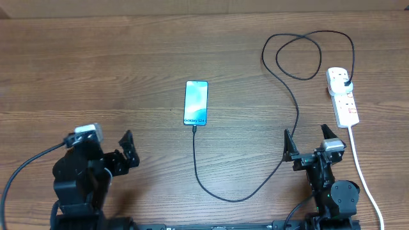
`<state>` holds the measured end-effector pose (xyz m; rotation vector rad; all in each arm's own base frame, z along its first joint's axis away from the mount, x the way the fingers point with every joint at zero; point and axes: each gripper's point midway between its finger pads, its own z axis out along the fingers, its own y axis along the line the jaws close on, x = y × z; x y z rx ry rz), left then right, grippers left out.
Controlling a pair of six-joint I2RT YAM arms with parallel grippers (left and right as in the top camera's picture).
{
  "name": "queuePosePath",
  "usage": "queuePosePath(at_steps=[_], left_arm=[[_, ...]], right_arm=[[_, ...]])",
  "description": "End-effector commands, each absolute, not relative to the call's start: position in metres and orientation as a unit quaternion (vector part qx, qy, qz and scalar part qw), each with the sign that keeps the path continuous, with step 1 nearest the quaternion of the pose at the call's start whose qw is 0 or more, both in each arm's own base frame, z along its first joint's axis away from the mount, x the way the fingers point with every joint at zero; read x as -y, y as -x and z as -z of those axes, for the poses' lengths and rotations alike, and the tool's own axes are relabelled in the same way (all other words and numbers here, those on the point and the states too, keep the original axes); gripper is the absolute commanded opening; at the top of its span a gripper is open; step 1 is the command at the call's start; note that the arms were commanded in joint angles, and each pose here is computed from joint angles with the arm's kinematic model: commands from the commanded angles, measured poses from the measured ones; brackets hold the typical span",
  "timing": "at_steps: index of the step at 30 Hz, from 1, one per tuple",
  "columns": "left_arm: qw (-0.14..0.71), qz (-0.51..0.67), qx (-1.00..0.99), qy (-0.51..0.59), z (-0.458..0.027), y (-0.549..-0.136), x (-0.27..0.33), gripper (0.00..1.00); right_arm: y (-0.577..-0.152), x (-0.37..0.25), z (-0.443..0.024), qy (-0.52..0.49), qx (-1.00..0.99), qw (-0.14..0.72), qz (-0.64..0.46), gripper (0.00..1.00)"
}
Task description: Plug charger to phone and switch on socket
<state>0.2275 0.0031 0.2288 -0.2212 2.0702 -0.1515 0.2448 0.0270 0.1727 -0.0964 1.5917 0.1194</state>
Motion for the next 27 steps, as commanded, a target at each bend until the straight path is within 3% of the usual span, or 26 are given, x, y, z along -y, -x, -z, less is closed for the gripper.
queuePosePath(at_steps=[1,27], left_arm=[[0.536,0.090,-0.839,0.014,-0.234,-0.232,0.017,1.00],[0.703,0.018,-0.711,0.007,-0.231,-0.234,-0.002,1.00]], right_arm=[[-0.245,-0.026,-0.170,0.040,-0.713,0.698,-0.054,1.00],[-0.245,-0.026,-0.170,0.040,-0.713,0.698,-0.054,1.00]])
